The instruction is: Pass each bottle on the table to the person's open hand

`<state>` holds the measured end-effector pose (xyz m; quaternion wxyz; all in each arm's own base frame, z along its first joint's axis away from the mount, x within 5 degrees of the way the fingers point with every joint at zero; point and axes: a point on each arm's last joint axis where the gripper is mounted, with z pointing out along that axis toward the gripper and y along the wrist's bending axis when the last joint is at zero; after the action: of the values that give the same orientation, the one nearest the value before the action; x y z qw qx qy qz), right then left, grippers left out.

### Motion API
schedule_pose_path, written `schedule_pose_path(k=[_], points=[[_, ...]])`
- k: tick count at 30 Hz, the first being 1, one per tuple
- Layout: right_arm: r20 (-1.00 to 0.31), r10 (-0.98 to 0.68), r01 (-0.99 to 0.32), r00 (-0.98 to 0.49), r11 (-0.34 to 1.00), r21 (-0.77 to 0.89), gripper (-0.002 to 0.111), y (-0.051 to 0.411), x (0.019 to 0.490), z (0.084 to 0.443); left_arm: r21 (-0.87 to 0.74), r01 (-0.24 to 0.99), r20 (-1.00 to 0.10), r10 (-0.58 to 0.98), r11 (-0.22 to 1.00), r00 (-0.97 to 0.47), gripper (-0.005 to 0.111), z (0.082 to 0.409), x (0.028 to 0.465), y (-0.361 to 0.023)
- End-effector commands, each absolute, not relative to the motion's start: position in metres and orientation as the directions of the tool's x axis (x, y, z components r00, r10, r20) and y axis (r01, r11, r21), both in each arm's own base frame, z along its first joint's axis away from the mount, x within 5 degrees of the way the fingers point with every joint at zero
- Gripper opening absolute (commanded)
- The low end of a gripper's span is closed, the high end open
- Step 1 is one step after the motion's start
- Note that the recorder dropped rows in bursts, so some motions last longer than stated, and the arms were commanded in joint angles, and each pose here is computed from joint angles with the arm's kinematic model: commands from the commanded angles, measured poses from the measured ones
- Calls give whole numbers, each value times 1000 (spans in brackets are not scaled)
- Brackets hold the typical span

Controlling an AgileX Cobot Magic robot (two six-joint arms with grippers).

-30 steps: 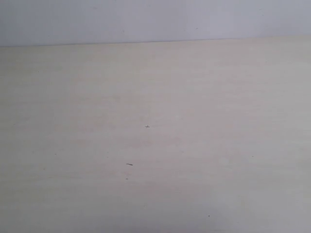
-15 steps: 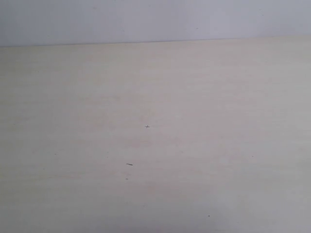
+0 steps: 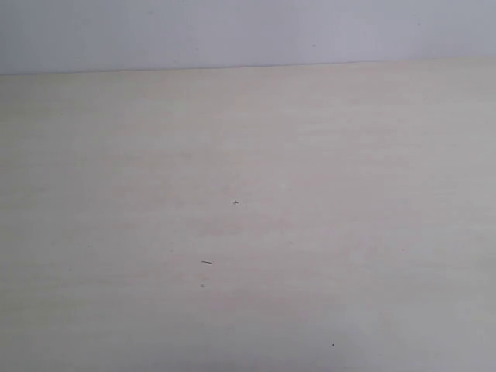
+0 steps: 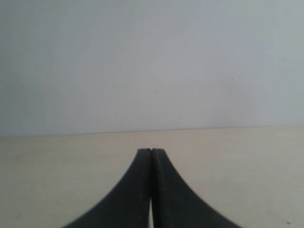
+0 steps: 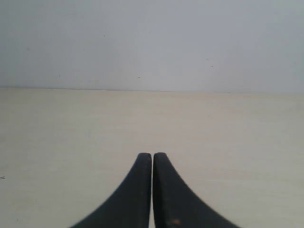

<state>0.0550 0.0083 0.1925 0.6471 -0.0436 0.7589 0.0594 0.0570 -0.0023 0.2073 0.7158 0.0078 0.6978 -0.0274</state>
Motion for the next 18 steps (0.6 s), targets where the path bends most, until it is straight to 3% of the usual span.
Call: schedule_pose_path(k=[1,18], points=[[-988,6,-139,-152,990,28,2,8,55,192,-37,44,-999,-38,998,20,0,207,56,-2],[-988,7,-136,-152,990,28,2,8,55,192,-37,4,-999,-37,999,15,0,207,56,0]])
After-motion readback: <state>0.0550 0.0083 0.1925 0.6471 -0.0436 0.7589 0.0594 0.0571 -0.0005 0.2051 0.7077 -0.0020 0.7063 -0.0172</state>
